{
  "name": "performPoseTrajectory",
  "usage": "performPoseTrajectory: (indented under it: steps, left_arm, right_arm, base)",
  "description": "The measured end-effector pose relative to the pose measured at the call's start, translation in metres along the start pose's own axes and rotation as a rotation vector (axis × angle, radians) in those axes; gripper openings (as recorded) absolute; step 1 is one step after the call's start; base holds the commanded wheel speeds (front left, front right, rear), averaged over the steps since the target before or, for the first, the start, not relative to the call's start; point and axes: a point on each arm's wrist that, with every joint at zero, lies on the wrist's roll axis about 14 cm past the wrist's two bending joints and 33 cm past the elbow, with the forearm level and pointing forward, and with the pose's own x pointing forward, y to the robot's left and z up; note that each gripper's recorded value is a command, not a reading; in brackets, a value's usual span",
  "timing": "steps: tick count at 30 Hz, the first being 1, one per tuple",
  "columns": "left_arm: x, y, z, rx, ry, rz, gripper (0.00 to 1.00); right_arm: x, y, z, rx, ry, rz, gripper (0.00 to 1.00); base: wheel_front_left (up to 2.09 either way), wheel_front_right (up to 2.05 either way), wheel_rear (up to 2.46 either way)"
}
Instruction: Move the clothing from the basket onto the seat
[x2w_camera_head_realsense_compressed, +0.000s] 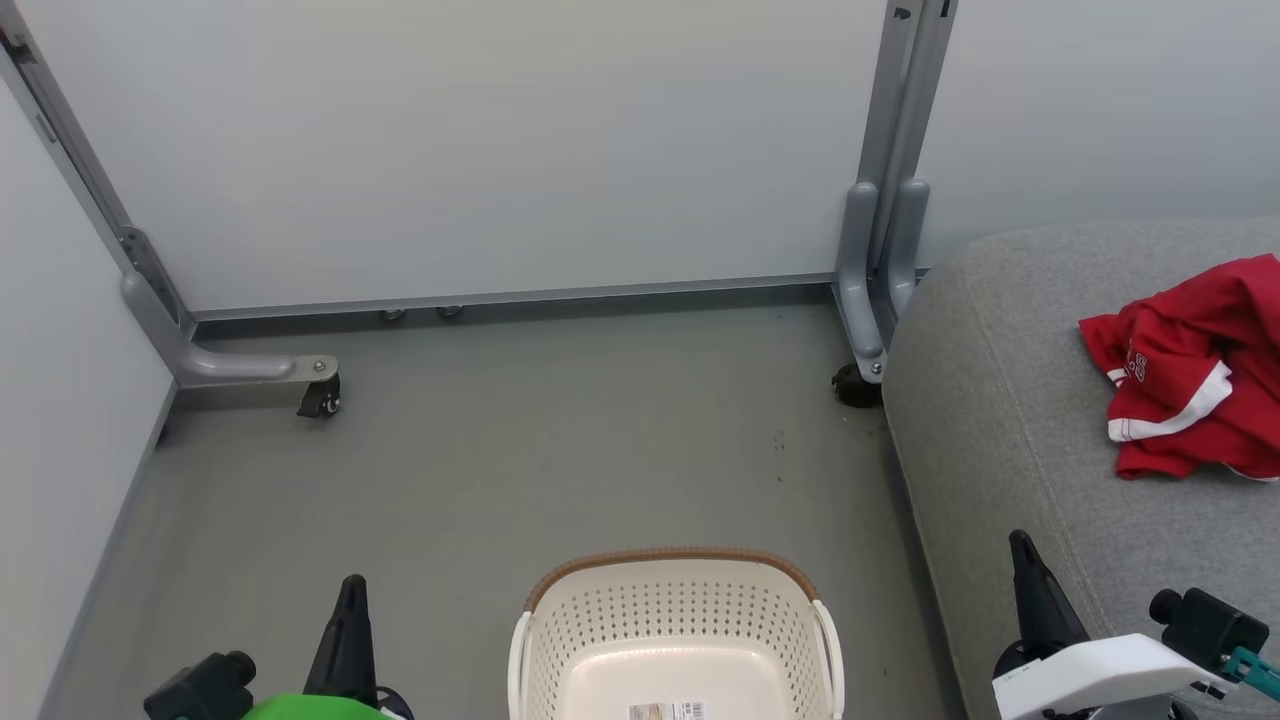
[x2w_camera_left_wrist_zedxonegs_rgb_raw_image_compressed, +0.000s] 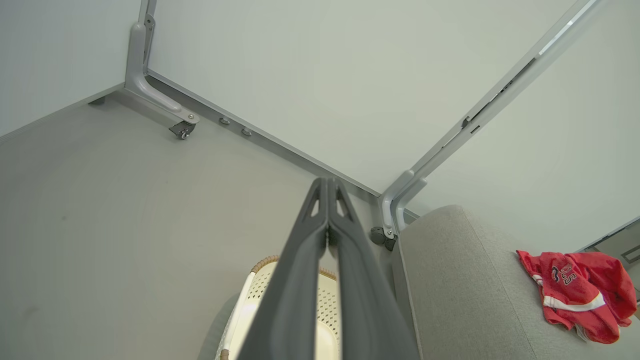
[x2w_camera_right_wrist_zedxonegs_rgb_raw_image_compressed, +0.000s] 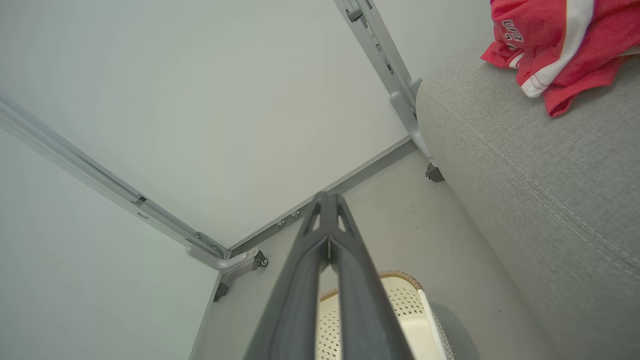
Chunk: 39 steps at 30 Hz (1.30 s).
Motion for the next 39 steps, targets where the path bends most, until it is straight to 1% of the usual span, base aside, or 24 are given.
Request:
performPoseTrajectory:
  steps: [18, 39]
  left_arm:
    - [0.015, 0.006, 0.010, -0.240, -0.001, 0.021, 0.00]
    - [0.029, 0.009, 0.018, -0.473, 0.000, 0.023, 0.00]
  right_arm:
    - [0.012, -0.008, 0.006, 0.236, -0.002, -0.037, 0.00]
    - [0.025, -0.012, 0.013, 0.466, -0.006, -0.051, 0.00]
  base:
    - [0.00, 0.00, 0.00]
    - [0.00, 0.00, 0.00]
